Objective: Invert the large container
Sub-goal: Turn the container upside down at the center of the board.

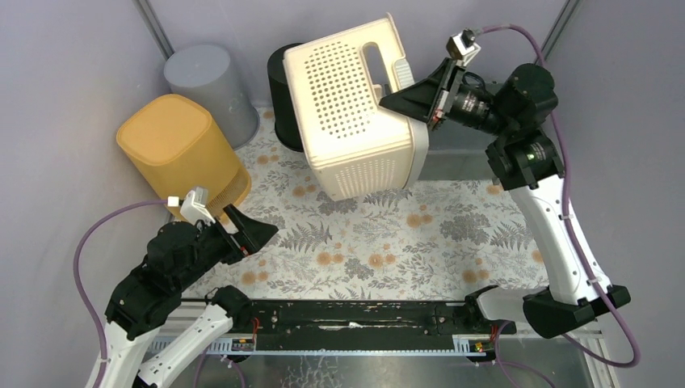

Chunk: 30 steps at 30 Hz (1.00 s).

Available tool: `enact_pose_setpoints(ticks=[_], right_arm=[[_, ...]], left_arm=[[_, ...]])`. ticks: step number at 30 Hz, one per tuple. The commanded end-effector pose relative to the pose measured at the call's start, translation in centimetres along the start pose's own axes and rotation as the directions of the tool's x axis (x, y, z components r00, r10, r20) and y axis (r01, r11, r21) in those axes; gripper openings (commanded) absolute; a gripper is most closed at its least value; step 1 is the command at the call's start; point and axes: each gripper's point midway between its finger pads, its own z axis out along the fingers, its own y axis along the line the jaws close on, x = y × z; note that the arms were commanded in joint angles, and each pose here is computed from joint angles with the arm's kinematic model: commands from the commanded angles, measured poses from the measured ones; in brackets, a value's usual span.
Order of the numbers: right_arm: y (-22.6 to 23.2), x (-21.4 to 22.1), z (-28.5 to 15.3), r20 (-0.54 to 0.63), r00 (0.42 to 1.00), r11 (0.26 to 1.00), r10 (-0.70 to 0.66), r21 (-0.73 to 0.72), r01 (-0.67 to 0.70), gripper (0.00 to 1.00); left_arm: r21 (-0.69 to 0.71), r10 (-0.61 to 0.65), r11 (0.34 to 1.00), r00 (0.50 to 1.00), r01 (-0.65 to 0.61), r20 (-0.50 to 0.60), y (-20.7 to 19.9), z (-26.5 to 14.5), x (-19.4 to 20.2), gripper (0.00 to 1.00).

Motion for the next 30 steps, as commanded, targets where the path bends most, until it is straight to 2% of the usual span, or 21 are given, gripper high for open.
enact_pose_setpoints(ticks=[1,11,21,30], right_arm=[[8.3,1.6,0.2,0.006,0.983,0.945,-0.181,-0.276,0.176,0.00],[7.9,5.8,5.2,-0.097,0.986,0.932,-0.134,-0.351,0.093,0.00],[6.2,8.7,8.0,-0.118,0.989,0.934,-0.087,-0.356,0.040,0.00],[4.1,9.6,8.6,-0.091,0.995,0.941,-0.036,-0.339,0.003,0.00]], left_arm=[[-0.005,-0.018,1.000,0.998,0.019,0.053,-0.2,-1.0,-1.2,1.00],[-0.039,-0.020,0.999,0.992,0.025,0.123,-0.5,-2.6,-3.3,1.00],[-0.048,-0.034,0.998,0.971,0.046,0.237,-1.1,-6.1,-6.1,1.00],[-0.058,-0.025,0.997,0.962,0.042,0.271,-0.9,-7.4,-6.9,1.00]])
